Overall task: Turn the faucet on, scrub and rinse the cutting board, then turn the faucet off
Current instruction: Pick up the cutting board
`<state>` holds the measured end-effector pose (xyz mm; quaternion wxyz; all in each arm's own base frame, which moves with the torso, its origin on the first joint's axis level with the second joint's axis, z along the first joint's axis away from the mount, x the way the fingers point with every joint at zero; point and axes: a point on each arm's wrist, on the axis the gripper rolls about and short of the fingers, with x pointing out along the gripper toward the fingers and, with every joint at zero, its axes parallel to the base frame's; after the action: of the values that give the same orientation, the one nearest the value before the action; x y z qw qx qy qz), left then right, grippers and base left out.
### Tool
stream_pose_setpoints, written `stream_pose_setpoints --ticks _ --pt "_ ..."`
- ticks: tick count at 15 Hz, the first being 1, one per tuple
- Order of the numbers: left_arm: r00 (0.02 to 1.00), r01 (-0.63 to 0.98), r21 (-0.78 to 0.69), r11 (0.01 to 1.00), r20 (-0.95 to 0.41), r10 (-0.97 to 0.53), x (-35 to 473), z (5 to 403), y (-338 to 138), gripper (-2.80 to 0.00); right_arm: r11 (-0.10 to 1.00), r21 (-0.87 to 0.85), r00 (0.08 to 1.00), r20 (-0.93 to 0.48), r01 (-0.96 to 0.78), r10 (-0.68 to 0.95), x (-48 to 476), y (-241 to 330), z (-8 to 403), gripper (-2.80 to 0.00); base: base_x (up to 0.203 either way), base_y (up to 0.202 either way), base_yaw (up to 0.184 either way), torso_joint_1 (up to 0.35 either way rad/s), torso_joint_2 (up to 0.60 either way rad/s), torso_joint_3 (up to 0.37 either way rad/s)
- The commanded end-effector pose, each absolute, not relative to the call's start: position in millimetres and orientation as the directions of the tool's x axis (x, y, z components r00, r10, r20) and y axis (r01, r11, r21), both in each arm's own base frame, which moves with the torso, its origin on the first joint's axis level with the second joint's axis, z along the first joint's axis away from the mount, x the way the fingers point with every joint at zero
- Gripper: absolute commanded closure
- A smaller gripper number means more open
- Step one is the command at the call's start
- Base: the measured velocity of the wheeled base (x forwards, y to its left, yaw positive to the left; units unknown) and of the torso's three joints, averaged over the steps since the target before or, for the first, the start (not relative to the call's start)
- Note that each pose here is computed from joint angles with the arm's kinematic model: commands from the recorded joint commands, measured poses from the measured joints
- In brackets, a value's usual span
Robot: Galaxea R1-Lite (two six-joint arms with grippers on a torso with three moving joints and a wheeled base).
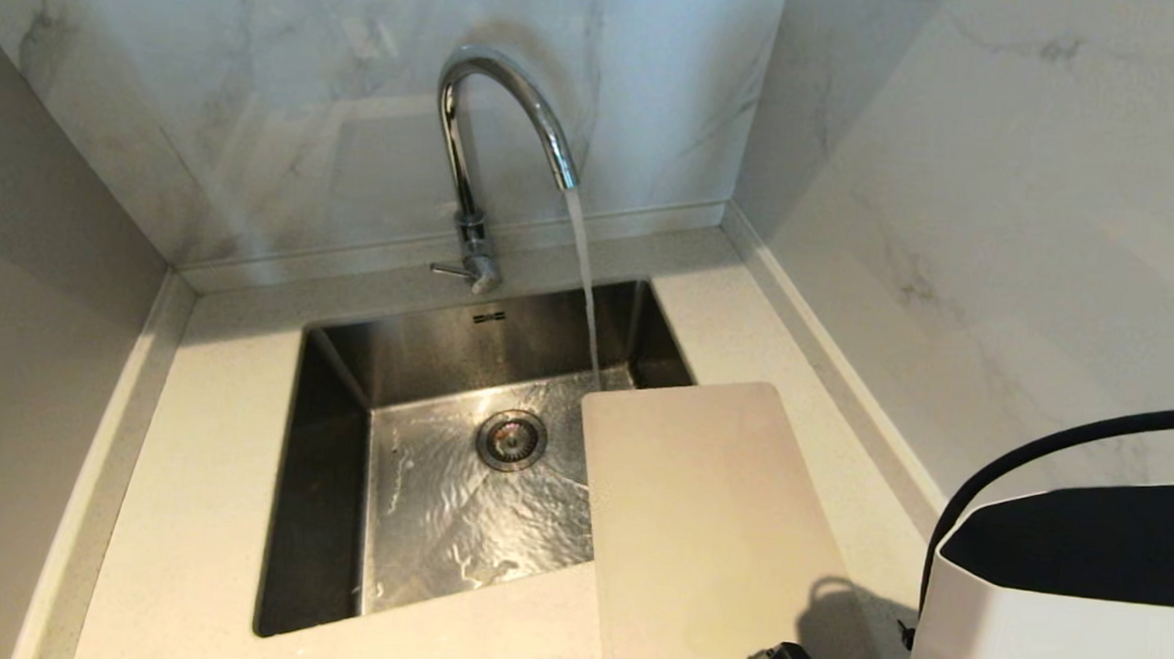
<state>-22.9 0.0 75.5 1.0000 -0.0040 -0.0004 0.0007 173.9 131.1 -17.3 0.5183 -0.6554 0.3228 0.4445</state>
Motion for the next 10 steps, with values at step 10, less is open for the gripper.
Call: stream_pose_setpoints --ticks 10 --pt "1.000 -0.002 -0.008 1.000 -0.002 0.002 -22.6 74.7 0.0 0.00 -0.260 -0.397 0.402 -0.915 -0.880 0.037 174.9 131.9 -17.2 0.00 0.000 0.000 0.000 0.000 0.00 0.000"
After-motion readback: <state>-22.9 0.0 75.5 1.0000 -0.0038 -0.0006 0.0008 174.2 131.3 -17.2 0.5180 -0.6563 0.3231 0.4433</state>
